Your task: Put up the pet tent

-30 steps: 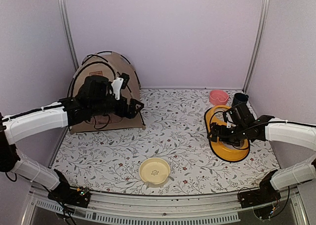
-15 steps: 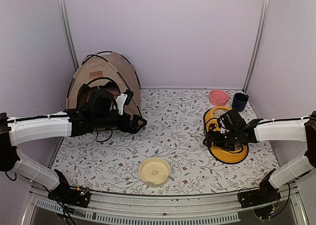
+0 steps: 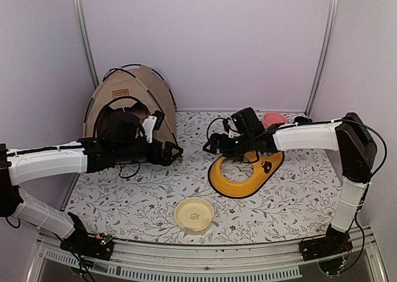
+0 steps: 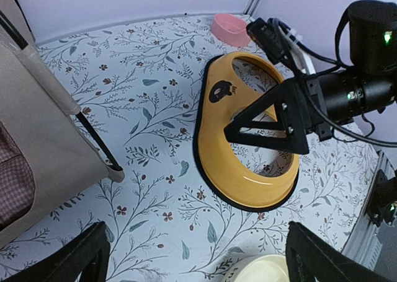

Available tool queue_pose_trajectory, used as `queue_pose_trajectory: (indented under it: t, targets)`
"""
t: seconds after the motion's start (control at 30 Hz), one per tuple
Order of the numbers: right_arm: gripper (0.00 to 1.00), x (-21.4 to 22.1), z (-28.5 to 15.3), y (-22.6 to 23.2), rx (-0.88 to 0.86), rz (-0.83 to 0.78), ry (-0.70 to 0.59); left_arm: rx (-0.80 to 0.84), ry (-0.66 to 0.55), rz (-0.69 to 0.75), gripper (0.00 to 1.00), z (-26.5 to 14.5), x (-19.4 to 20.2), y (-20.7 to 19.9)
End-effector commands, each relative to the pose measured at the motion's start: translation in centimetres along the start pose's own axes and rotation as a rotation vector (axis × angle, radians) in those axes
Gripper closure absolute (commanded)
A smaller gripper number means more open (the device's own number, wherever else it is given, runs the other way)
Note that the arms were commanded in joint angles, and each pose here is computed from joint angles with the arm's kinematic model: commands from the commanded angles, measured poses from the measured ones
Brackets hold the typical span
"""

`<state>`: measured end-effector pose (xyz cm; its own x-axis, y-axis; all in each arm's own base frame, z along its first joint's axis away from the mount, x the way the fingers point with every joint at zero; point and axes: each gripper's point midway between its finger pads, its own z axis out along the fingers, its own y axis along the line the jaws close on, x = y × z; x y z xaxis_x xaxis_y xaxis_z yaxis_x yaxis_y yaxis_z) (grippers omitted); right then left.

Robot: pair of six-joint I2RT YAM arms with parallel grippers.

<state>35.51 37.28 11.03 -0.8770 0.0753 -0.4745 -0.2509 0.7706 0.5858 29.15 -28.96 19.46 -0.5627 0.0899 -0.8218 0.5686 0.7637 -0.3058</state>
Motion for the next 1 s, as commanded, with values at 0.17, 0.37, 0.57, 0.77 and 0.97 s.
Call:
queue_pose_trajectory:
  t: [0.17,0.37,0.57,0.77,0.97]
  targets:
    - [0.01,-0.3,-2.4,0.1,0.011,-0.171,0.024,0.015,-0.054,-0.006,0.01,-0.6,-1.2,-0.5]
    - [0.01,-2.4,-5.4,-4.8,0.245,-0.356,-0.013,0.022,-0.043,0.001,0.01,-0.5,-1.0,-0.6]
    - [0.01,-2.1,-5.0,-6.7,0.278,-0.577,0.078,0.022,-0.031,0.004,0.01,-0.3,-0.8,-0.4]
    - [0.00,-2.8,-4.5,-9.5,0.337,-0.683,0.132,0.026,-0.028,0.009,0.01,-0.4,-1.2,-0.4]
    - [0.00,-4.2,-4.5,-12.3,0.376,-0.658,0.132,0.027,-0.023,0.001,0.01,-0.5,-1.1,-0.3]
